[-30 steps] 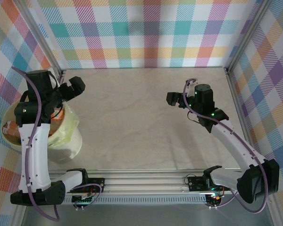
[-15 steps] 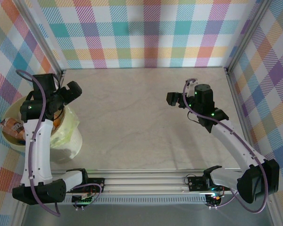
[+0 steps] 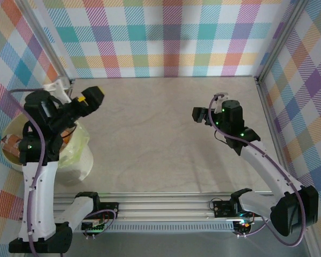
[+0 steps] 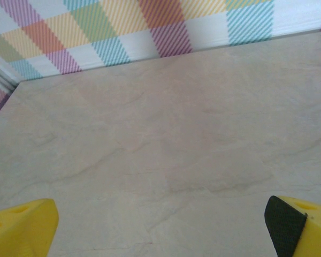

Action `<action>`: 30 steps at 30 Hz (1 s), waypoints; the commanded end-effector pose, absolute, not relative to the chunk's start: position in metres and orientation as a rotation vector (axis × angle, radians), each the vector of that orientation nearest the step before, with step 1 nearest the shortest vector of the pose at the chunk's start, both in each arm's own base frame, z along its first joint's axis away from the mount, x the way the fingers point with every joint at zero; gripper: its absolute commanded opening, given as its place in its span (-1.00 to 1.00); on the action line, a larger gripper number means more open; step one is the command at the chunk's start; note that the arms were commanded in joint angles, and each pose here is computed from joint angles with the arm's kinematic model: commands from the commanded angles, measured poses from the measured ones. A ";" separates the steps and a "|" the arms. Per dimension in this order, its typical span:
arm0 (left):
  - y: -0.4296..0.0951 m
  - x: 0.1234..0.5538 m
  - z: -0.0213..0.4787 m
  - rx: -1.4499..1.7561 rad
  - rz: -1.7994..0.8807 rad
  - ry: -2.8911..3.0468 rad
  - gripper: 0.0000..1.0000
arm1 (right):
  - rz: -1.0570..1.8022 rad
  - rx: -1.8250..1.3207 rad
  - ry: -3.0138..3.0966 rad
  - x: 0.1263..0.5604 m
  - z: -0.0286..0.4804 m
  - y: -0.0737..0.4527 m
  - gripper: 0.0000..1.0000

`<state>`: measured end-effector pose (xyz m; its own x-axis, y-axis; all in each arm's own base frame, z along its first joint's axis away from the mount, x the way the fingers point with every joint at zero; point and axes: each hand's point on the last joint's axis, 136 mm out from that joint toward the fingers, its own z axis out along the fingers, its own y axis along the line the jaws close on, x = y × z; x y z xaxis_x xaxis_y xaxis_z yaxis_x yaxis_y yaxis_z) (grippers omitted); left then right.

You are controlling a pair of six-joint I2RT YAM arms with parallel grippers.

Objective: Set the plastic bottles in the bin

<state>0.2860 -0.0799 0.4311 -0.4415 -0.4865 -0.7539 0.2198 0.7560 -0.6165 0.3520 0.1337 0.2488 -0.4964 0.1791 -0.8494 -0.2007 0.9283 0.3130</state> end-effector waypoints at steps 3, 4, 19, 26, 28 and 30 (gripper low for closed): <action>-0.147 0.304 0.416 0.036 -0.955 1.829 1.00 | 0.272 0.089 1.908 0.360 0.255 0.092 0.99; -0.159 0.310 0.403 0.060 -0.941 1.851 1.00 | 0.226 0.108 1.898 0.362 0.250 0.082 0.99; -0.094 0.379 0.241 -0.128 -0.151 2.025 1.00 | -0.160 0.353 2.026 0.388 0.121 -0.039 0.99; -0.044 0.377 0.177 -0.141 -0.003 2.178 1.00 | 0.026 0.156 2.017 0.403 0.098 -0.010 0.99; -0.033 0.376 0.164 -0.136 0.020 2.185 1.00 | 0.092 0.065 1.984 0.400 0.100 0.005 0.99; -0.027 0.373 0.159 -0.126 0.055 2.160 1.00 | 0.141 -0.015 1.932 0.396 0.092 0.018 0.99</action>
<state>0.3700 -0.0327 0.1584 -0.5909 -0.1210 -0.7976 -0.1339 0.9897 -0.0510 0.3898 -0.0081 0.0772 -0.4738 0.1256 -0.8716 0.1003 0.9910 0.0883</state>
